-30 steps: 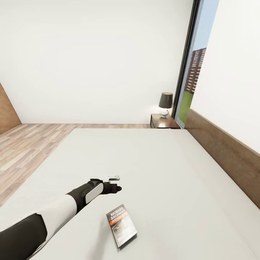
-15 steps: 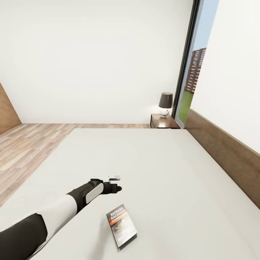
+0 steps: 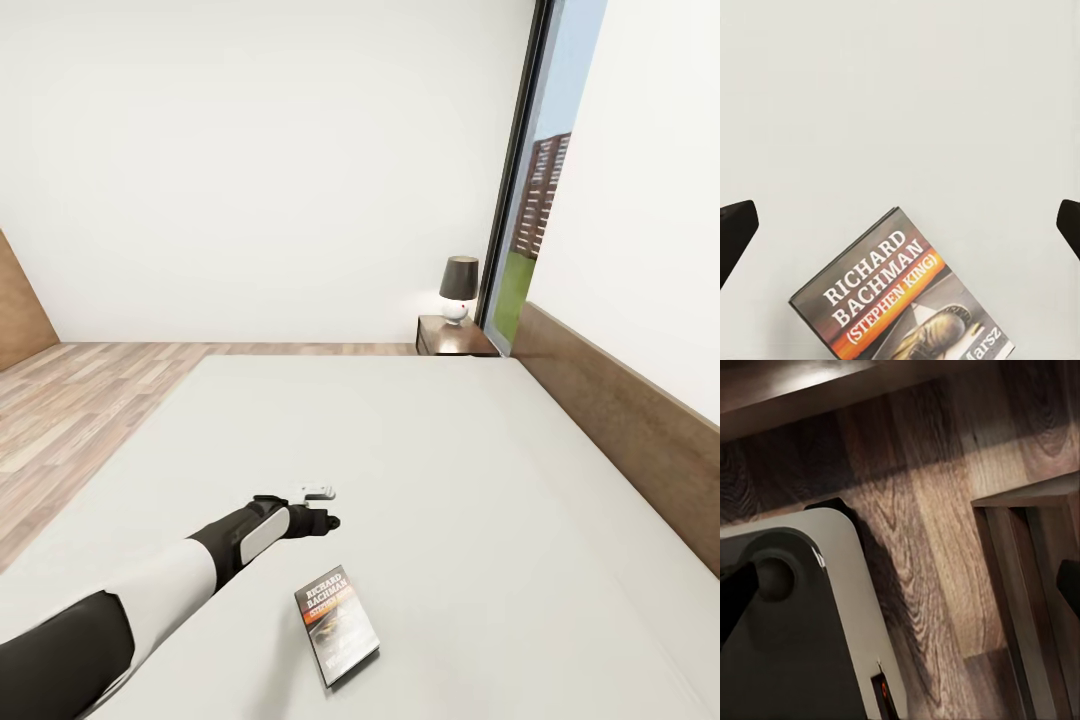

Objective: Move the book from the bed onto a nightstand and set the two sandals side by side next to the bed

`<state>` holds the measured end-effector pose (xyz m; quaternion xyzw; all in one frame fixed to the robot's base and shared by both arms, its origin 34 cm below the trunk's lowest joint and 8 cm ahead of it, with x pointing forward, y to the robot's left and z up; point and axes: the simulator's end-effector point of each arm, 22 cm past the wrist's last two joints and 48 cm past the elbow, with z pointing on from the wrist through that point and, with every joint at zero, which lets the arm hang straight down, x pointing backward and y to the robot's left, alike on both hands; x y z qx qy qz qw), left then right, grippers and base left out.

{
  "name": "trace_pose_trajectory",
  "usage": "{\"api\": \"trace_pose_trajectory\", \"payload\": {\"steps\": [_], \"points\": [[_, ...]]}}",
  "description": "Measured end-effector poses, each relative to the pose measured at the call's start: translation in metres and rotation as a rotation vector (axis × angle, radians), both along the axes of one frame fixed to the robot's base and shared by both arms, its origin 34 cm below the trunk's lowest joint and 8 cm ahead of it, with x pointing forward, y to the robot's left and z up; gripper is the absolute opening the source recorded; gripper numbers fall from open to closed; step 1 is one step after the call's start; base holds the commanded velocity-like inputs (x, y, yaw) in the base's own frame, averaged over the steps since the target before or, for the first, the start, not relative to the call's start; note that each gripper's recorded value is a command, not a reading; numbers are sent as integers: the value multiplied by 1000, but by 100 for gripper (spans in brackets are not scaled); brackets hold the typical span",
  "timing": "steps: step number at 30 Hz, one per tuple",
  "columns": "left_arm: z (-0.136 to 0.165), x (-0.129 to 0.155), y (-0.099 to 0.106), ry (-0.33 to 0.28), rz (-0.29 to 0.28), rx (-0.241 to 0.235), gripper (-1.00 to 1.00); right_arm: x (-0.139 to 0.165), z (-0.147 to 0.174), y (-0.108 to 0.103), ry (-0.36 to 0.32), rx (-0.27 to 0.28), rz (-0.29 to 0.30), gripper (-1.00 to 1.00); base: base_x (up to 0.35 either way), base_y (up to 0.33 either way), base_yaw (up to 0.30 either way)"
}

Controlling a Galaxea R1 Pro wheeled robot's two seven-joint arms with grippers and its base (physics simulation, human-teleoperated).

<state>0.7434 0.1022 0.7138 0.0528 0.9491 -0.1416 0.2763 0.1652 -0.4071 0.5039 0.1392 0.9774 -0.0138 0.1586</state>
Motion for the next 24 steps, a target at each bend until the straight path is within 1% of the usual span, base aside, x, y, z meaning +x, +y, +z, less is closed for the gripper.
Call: {"api": "trace_pose_trajectory", "payload": {"steps": [7, 10, 13, 14, 18, 19, 21, 24], "points": [[0, 0, 0, 0, -1, 0, 100, 13, -1, -5, -12, -22, 3, 100, 0, 0, 0], [0, 0, 0, 0, 0, 0, 100, 27, -1, -7, -22, -38, 17, 100, 0, 0, 0], [0, 0, 0, 0, 0, 1, 100, 46, -2, -14, -32, -80, 25, 100, 0, 0, 0], [0, 0, 0, 0, 0, 1, 100, 46, -2, -14, -32, -80, 25, 100, 0, 0, 0], [0, 0, 0, -1, 1, 3, 100, 73, -2, -24, -44, -151, 33, 100, 0, 0, 0], [0, 0, 0, -1, 1, 3, 100, 73, -2, -24, -43, -152, 34, 100, 0, 0, 0], [0, 0, 0, -1, 1, 3, 100, 83, -2, -26, -45, -176, 50, 100, 0, 0, 0], [0, 0, 0, -1, 2, 4, 100, 93, -3, -27, -42, -197, 73, 100, 0, 0, 0]]}}
